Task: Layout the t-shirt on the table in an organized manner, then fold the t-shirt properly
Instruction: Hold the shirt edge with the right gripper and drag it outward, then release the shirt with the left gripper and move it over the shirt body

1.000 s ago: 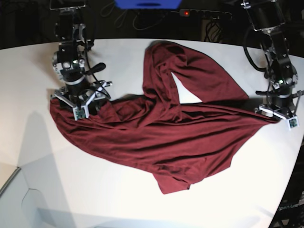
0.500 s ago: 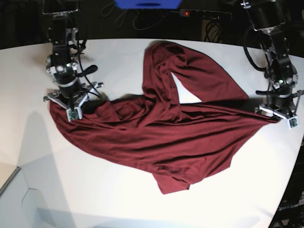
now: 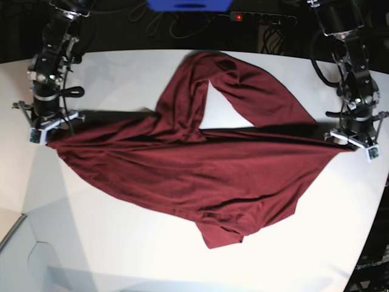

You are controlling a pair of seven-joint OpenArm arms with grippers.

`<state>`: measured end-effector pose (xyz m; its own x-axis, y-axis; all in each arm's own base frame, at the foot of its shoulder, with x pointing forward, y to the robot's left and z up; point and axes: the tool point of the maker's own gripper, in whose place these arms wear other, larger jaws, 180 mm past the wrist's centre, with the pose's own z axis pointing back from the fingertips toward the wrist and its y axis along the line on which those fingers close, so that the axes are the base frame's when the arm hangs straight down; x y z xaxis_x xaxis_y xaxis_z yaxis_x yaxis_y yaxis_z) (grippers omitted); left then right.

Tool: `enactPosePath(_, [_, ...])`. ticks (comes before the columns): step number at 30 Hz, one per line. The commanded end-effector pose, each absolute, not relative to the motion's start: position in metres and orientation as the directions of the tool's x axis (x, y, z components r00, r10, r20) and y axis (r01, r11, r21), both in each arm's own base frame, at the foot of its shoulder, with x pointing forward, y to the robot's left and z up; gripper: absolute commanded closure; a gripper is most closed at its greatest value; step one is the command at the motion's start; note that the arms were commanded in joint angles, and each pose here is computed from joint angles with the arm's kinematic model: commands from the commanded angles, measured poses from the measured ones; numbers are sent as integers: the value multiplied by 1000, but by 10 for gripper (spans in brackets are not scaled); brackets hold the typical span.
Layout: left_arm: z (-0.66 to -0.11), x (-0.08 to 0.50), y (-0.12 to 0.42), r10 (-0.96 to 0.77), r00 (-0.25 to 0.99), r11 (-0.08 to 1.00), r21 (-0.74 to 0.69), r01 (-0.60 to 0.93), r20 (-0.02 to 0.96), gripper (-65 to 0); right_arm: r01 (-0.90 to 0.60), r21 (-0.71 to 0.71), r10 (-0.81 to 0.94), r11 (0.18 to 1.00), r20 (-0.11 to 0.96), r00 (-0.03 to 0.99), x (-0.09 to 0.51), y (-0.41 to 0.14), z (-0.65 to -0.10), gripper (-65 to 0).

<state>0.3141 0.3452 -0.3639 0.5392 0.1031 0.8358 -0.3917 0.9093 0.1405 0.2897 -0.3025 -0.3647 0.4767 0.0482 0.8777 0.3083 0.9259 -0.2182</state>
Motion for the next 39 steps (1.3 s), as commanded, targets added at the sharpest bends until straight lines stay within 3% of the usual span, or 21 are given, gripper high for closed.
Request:
enactPosePath(1, [-348,320,345,89,494,907,135,-399,865,-2,337,-225,71,914,907,415,295,-311,-345,0])
enactPosePath(14, [-317,315,305,100,398,922,66,-382,912,-2,510,-192,39,839,955,294,266,-350,-319,0])
enactPosePath(35, [-348,290,303,110,484,923,90,-373,868,-6,511,-193,22,838,947,321,261,-352,-329,0])
enactPosePath(37, [-351,285,302,106,493,924,97,-369,864,-34,511,-193,22,838,947,322,261,-352,-330,0])
enactPosePath(39, [-351,284,302,106,493,924,97,-369,864,-102,511,-195,22,837,945,326,260,-352,-330,0])
